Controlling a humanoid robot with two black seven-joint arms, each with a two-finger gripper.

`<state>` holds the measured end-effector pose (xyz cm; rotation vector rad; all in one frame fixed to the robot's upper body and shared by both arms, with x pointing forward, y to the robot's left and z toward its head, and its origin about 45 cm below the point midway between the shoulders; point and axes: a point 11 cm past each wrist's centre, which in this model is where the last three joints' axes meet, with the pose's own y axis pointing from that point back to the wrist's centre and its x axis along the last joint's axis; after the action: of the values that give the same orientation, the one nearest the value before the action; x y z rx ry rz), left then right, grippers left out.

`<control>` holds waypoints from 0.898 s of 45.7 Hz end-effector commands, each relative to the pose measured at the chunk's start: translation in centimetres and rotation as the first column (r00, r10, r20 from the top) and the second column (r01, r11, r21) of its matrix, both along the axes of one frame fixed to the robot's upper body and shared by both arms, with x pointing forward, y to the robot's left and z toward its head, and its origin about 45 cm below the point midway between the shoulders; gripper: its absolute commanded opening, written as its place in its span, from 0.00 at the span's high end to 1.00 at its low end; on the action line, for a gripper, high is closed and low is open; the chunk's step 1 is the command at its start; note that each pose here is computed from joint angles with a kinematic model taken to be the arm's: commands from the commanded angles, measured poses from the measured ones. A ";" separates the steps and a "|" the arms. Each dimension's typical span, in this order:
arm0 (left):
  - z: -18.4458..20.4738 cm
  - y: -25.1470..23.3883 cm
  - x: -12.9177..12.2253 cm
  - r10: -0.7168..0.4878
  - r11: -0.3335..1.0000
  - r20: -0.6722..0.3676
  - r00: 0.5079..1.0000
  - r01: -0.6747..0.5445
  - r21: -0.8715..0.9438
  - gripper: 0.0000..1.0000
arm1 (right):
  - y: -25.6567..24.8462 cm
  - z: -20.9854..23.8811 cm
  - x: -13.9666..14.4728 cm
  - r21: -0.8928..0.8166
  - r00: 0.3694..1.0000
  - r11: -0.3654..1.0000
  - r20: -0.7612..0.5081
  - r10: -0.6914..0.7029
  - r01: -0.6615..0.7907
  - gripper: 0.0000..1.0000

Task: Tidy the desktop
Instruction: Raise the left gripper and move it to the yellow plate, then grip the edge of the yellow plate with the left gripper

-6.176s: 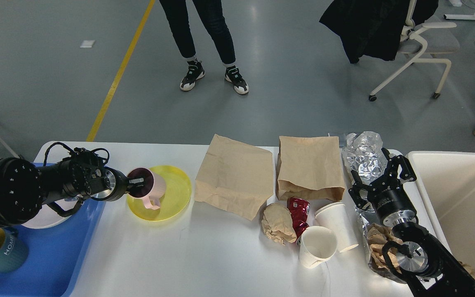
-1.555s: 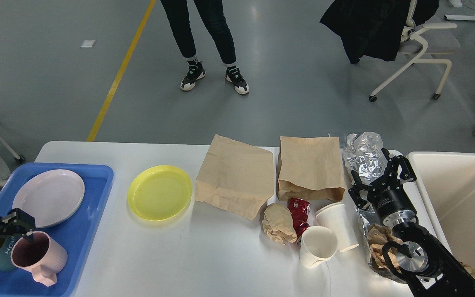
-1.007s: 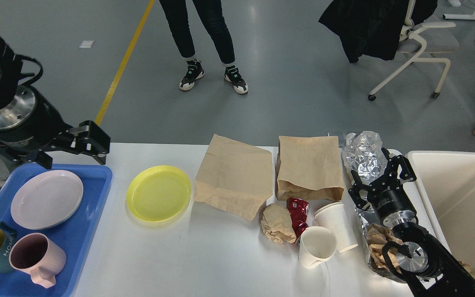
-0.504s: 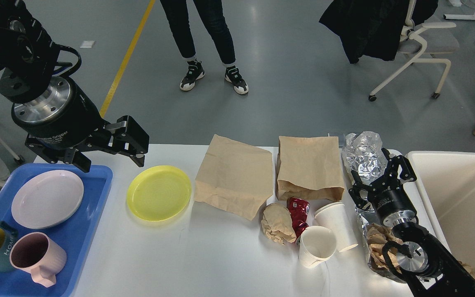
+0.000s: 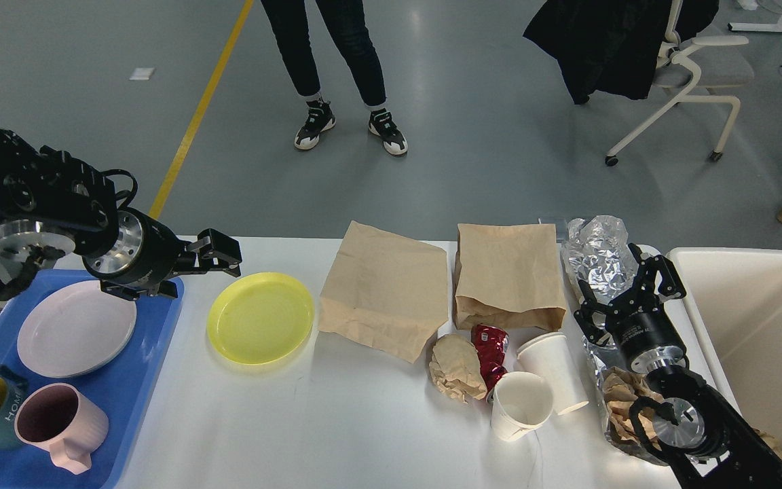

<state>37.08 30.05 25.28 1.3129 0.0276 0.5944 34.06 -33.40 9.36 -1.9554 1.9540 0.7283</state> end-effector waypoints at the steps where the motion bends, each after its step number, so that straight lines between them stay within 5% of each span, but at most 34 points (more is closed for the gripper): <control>1: -5.8 -0.6 0.1 0.075 0.995 0.004 0.997 -0.075 -0.064 0.04 | 0.0 0.0 0.0 0.000 1.000 1.000 -0.001 0.000 0.000 0.00; 10: -10.9 2.3 -1.2 0.236 0.972 0.060 0.970 -0.236 -0.007 0.09 | 0.0 0.0 0.0 0.000 1.000 1.000 0.000 0.001 -0.001 0.00; 17: -13.0 3.7 -1.7 0.509 0.861 0.010 0.861 -0.509 -0.012 0.08 | 0.0 0.0 0.0 0.000 1.000 1.000 -0.001 -0.001 0.001 0.00; 28: -15.3 3.4 -1.0 0.535 0.843 0.021 0.844 -0.533 -0.070 0.05 | 0.0 0.0 0.0 0.000 1.000 1.000 -0.001 0.000 0.000 0.00; 41: -16.1 0.6 -0.6 0.430 0.899 0.038 0.902 -0.424 -0.108 0.09 | 0.0 0.0 0.0 0.000 1.000 1.000 -0.001 0.000 0.000 0.00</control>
<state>36.57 31.73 9.57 1.1942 0.3241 1.0303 34.07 -33.39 9.36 -1.9557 1.9535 0.7283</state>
